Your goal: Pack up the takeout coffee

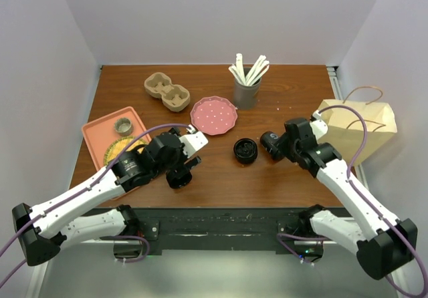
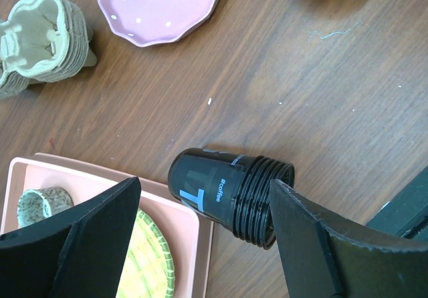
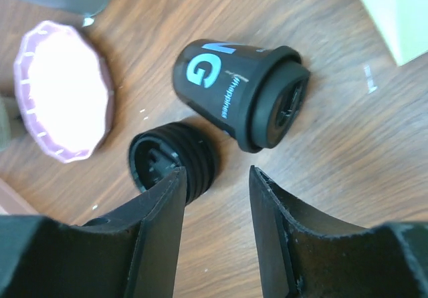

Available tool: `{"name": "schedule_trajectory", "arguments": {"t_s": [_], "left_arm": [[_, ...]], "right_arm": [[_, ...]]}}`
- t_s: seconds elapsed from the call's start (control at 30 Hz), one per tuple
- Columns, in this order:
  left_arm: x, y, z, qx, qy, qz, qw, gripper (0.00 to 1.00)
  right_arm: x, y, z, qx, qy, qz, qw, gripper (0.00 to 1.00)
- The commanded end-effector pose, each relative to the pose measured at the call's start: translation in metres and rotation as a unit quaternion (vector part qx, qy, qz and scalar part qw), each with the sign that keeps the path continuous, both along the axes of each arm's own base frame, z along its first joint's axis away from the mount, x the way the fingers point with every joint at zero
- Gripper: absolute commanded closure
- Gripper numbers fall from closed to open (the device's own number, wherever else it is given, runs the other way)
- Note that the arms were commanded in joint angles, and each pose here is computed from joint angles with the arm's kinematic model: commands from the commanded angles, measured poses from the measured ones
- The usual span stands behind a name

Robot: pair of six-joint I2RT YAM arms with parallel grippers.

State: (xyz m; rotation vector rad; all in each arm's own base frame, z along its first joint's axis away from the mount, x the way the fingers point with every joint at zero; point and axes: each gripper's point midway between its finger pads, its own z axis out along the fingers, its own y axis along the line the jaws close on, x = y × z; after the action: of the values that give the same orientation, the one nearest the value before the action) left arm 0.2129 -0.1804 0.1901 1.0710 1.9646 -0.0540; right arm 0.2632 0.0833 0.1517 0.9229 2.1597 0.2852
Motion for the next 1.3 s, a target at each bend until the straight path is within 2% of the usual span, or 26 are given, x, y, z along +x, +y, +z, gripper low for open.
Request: {"name": "schedule_trajectory", "arguments": {"t_s": [0.0,0.17,0.3,0.4,0.87,1.03,1.1,1.27], "left_arm": [[0.002,-0.012,0.022,-0.041,-0.016,-0.009,0.999,0.17],[0.001,-0.009,0.023,-0.041,-0.017,-0.01,0.999,0.17],[-0.003,-0.01,0.021,-0.045,-0.01,-0.013,0.999,0.17],[-0.003,-0.01,0.022,-0.046,-0.011,-0.014,0.999,0.17],[-0.001,-0.01,0.02,-0.047,-0.01,-0.007,0.999,0.17],[-0.001,-0.01,0.022,-0.048,-0.012,-0.008,0.999,0.17],[-0.002,-0.009,0.022,-0.048,-0.012,-0.008,0.999,0.17],[-0.003,-0.009,0.022,-0.05,-0.013,-0.008,0.999,0.17]], "right_arm": [[0.009,-0.019,0.002,-0.071,0.018,-0.019,0.997,0.5],[0.021,-0.029,-0.012,-0.113,0.041,-0.047,0.992,0.48],[0.036,-0.025,-0.019,-0.112,0.023,-0.054,0.992,0.49],[0.043,-0.019,-0.027,-0.109,0.036,-0.053,0.992,0.5],[0.034,-0.011,-0.051,-0.092,0.072,-0.054,0.992,0.54],[0.032,-0.01,-0.051,-0.082,0.074,-0.063,0.992,0.48],[0.029,-0.008,-0.052,-0.075,0.077,-0.069,0.992,0.41],[0.029,-0.007,-0.057,-0.072,0.084,-0.075,0.991,0.42]]}}
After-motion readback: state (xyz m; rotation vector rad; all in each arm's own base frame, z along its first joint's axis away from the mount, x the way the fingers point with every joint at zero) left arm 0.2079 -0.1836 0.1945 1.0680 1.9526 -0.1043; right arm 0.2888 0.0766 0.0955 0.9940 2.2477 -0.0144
